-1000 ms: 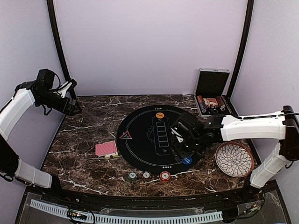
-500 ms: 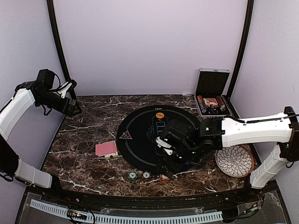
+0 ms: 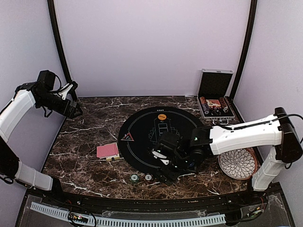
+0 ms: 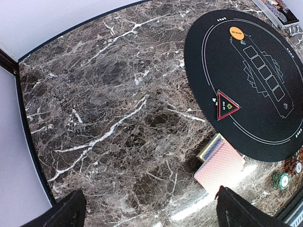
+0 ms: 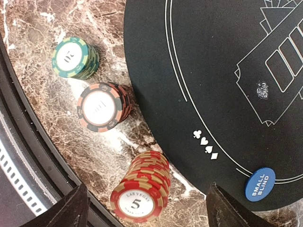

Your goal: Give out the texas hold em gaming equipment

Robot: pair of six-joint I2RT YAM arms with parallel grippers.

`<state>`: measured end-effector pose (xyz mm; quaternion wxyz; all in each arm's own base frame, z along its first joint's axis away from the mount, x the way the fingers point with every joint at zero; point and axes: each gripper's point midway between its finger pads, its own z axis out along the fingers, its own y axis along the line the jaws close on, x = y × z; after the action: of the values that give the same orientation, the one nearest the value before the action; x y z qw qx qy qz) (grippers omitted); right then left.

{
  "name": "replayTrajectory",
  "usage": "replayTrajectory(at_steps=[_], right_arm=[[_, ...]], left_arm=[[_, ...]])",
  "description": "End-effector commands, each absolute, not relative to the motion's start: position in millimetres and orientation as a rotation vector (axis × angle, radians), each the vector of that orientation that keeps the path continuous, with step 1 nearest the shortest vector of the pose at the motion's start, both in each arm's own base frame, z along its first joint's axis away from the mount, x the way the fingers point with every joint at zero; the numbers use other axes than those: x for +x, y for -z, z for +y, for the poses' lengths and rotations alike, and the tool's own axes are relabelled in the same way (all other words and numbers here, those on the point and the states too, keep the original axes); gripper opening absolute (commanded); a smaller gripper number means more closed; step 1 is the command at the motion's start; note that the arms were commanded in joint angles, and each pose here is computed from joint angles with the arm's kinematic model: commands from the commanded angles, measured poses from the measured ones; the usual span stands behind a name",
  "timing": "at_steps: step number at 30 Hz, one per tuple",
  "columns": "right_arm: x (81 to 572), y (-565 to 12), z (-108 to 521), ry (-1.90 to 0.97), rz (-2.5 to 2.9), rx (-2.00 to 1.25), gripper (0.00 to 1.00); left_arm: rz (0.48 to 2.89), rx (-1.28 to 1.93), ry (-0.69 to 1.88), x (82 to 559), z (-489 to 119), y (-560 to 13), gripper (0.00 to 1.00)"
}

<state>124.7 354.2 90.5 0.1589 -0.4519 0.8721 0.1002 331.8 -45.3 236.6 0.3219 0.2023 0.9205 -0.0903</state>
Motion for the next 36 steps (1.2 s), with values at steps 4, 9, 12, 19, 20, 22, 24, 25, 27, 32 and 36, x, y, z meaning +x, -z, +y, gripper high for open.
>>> replayTrajectory(at_steps=[4, 9, 12, 19, 20, 22, 24, 25, 27, 32, 36], right_arm=[[122, -78, 358, -0.282, 2.493, -1.327, 0.85], [123, -70, 352, -0.242, 2.501, -1.335, 0.84], [122, -66, 350, -0.235, 2.505, -1.339, 0.83], [121, -62, 350, -0.233, 2.511, -1.343, 0.77], [122, -62, 350, -0.232, 2.511, -1.343, 0.76], [122, -63, 351, -0.236, 2.508, -1.342, 0.73], [122, -61, 350, -0.232, 2.512, -1.342, 0.7], [122, -61, 350, -0.23, 2.512, -1.344, 0.69], [122, -59, 349, -0.22, 2.514, -1.345, 0.69], [124, -62, 351, -0.213, 2.505, -1.34, 0.67], [124, -59, 349, -0.198, 2.508, -1.349, 0.68]], left_arm=[[2.393, 0.55, 0.238, 325, -48, -250, 0.99], [2.39, 0.55, 0.237, 325, -48, -250, 0.99], [2.39, 0.551, 0.239, 325, -48, -251, 0.99], [2.387, 0.552, 0.234, 325, -48, -252, 0.99], [2.388, 0.551, 0.233, 325, -47, -252, 0.99], [2.388, 0.552, 0.232, 325, -47, -252, 0.99], [2.387, 0.553, 0.231, 325, -47, -252, 0.99], [2.387, 0.552, 0.23, 325, -47, -252, 0.99], [2.389, 0.552, 0.23, 325, -47, -252, 0.99], [2.385, 0.554, 0.229, 324, -47, -253, 0.99], [2.386, 0.553, 0.23, 324, -47, -253, 0.99]])
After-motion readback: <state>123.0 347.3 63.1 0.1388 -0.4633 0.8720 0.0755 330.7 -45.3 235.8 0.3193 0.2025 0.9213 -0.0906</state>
